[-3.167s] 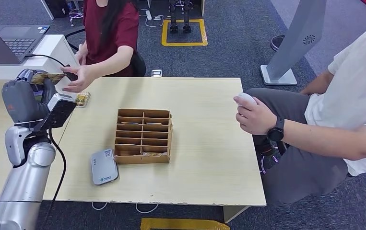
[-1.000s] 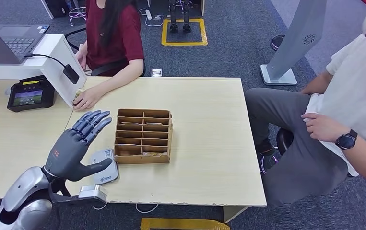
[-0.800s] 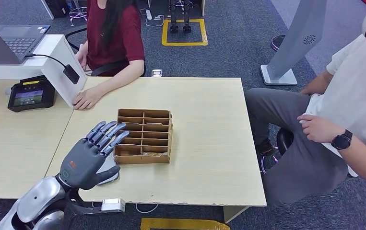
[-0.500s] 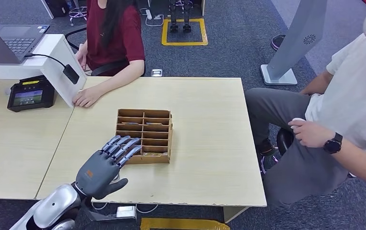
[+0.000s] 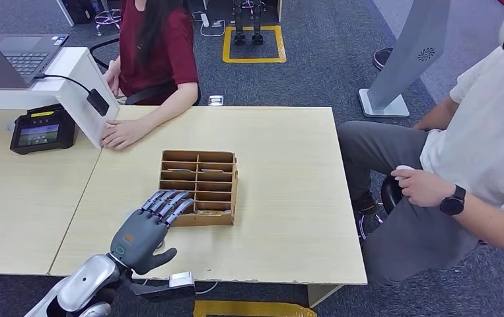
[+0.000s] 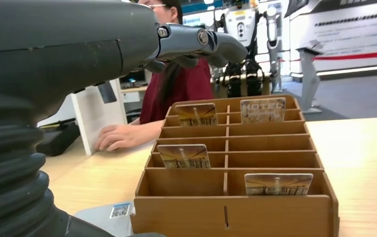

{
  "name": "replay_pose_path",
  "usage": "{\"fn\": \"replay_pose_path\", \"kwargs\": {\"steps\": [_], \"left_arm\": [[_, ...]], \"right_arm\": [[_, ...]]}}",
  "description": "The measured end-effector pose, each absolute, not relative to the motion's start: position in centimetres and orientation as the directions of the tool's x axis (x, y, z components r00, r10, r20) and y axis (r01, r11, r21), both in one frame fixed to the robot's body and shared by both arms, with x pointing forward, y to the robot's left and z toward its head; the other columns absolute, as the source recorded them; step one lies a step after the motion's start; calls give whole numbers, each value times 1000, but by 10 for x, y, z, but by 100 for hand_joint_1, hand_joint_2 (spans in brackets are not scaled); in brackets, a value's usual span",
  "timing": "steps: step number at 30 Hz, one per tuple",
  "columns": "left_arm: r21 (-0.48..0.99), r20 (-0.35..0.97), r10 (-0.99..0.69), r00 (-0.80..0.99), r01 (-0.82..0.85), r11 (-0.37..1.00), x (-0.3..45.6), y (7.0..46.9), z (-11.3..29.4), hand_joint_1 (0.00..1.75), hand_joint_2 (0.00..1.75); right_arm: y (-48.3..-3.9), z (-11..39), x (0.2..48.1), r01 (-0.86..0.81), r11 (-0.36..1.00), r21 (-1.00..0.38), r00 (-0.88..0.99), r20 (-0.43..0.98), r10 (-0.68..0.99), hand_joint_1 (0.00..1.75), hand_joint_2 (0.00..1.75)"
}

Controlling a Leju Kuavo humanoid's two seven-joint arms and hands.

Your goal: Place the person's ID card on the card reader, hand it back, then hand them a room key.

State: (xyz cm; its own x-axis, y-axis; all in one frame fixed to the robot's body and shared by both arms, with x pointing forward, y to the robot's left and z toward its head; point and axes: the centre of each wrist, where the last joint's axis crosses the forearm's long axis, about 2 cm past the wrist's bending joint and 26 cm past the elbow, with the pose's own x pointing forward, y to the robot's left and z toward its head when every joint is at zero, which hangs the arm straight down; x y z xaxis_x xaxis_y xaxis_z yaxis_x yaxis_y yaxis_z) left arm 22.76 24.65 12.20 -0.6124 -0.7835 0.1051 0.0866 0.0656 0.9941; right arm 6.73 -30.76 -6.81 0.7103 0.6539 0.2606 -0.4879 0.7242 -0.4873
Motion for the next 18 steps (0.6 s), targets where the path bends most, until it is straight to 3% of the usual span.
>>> {"fn": "replay_pose_path", "kwargs": {"steps": [18], "left_arm": [[992,118,-790,-602,107,66,229,244,116,0,175]], "right_arm": [[-307,-68,68,-476,734,-485,722,262,641,0,175]]}}
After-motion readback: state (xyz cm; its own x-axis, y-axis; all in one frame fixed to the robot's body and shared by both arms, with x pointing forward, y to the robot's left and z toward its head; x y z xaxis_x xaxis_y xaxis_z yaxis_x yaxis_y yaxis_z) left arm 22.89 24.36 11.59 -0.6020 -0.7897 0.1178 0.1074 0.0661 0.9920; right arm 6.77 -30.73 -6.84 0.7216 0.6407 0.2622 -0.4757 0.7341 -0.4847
